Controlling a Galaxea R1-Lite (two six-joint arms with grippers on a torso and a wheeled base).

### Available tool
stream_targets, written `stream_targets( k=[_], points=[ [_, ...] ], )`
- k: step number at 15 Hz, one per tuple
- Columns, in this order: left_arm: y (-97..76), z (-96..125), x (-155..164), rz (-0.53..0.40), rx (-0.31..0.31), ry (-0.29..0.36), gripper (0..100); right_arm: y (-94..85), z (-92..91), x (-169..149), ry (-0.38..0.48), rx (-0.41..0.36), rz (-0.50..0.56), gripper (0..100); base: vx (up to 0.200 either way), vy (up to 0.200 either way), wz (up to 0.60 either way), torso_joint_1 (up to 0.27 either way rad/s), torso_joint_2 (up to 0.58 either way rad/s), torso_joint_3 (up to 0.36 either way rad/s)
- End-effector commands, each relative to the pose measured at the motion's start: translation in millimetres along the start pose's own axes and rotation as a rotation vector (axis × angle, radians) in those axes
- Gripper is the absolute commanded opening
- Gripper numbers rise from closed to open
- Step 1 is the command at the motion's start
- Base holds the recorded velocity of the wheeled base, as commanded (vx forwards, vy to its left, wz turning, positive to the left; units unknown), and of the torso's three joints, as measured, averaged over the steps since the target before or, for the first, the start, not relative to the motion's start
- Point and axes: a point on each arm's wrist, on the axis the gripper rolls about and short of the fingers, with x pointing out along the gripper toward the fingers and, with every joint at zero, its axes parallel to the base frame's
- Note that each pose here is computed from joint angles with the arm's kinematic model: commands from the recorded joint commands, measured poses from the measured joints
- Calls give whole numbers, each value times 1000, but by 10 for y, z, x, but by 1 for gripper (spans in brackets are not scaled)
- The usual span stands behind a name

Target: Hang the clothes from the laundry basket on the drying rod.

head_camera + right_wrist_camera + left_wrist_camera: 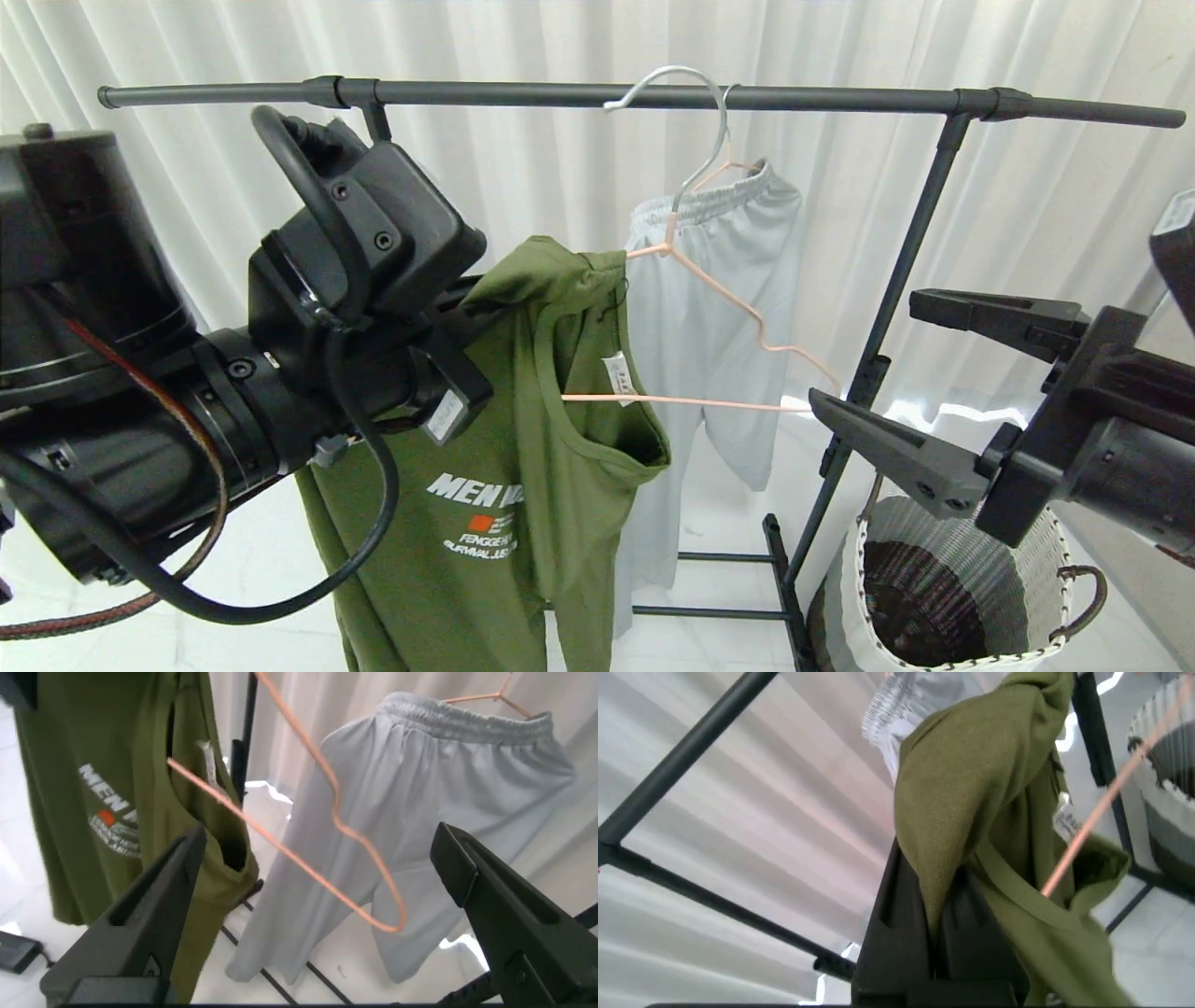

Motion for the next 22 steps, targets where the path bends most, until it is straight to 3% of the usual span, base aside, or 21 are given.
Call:
stream_targets(
  k=[1,4,9,13,18,22],
  points=[
    [16,11,-1,24,-12,5,0,25,4,-10,0,-1,17,100,0,0,0,0,0,0],
    [31,124,-18,51,-105,-25,0,118,-1,-14,5,-4,64,100,0,0,0,0,0,0],
    [178,322,-5,102,-121,-89,0,234,-73,49,46,-13,115,100,0,0,0,0,0,0],
    [194,326,-7,150,-158,-58,0,308,-216,282,127,42,109,100,0,0,0,0,0,0],
    [151,419,-71,140,-178,-88,0,295,-244,855,173,215,-71,100,0,0,0,0,0,0],
    [151,455,-77,137,-179,-101,0,265,-349,948,206,235,-134,100,0,0,0,0,0,0]
  ],
)
